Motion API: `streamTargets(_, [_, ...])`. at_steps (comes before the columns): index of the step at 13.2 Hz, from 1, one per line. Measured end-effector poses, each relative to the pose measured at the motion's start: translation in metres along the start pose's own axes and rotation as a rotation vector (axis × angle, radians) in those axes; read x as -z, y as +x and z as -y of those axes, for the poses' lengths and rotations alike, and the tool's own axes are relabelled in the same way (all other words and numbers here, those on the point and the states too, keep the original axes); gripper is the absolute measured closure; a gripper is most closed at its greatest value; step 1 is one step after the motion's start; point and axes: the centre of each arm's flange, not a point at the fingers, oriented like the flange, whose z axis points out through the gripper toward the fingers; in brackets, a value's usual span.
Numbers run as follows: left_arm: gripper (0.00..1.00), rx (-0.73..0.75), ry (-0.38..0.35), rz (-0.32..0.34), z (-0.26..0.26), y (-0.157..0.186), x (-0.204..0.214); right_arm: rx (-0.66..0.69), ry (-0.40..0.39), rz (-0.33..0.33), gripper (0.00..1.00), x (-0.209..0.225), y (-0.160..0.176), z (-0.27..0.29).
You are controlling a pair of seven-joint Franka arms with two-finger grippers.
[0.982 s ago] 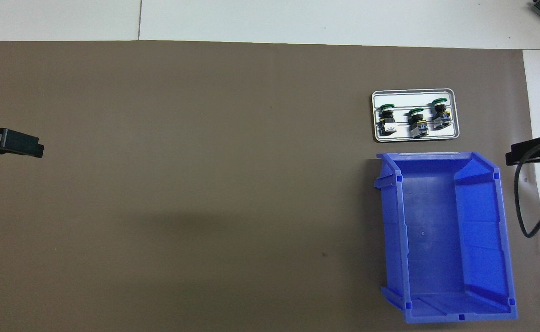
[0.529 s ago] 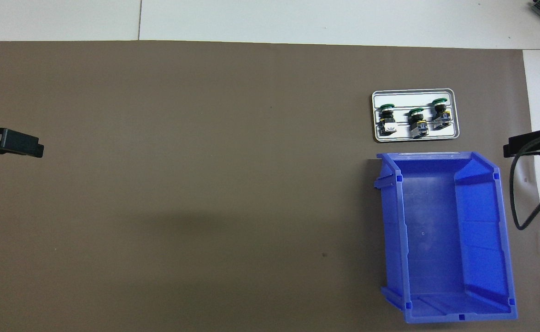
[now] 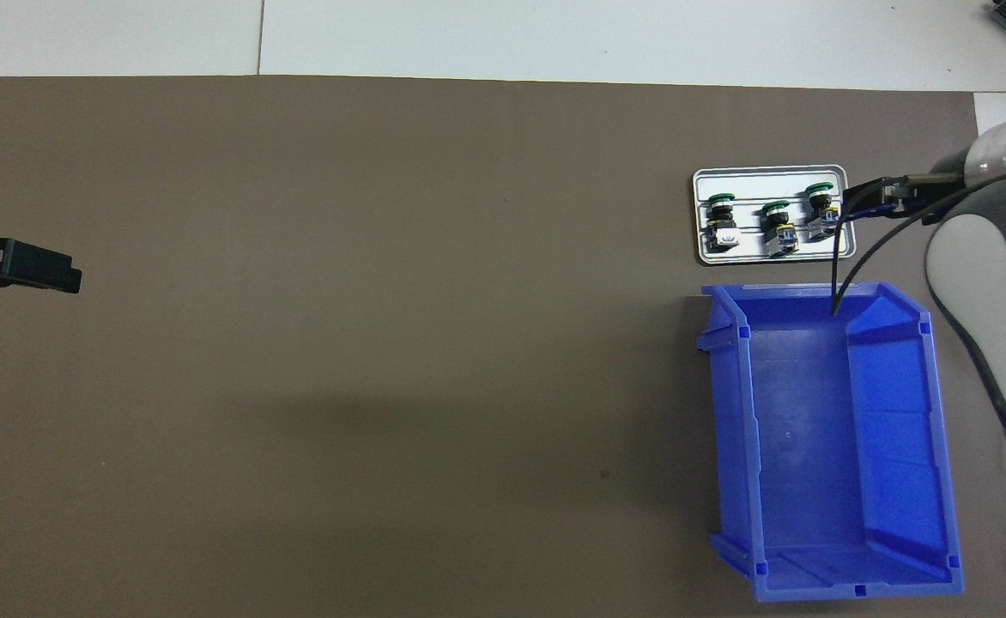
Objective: Place and press button with both arms
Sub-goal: 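Reach the right gripper into the metal tray and grasp a green-capped button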
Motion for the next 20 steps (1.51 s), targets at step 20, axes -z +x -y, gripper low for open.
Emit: streamTargets(20, [0.0, 0.0, 0.0, 0.0, 0.0, 0.0, 0.0, 0.006, 0.027, -0.03, 0.17, -0.19, 0.003, 0.01])
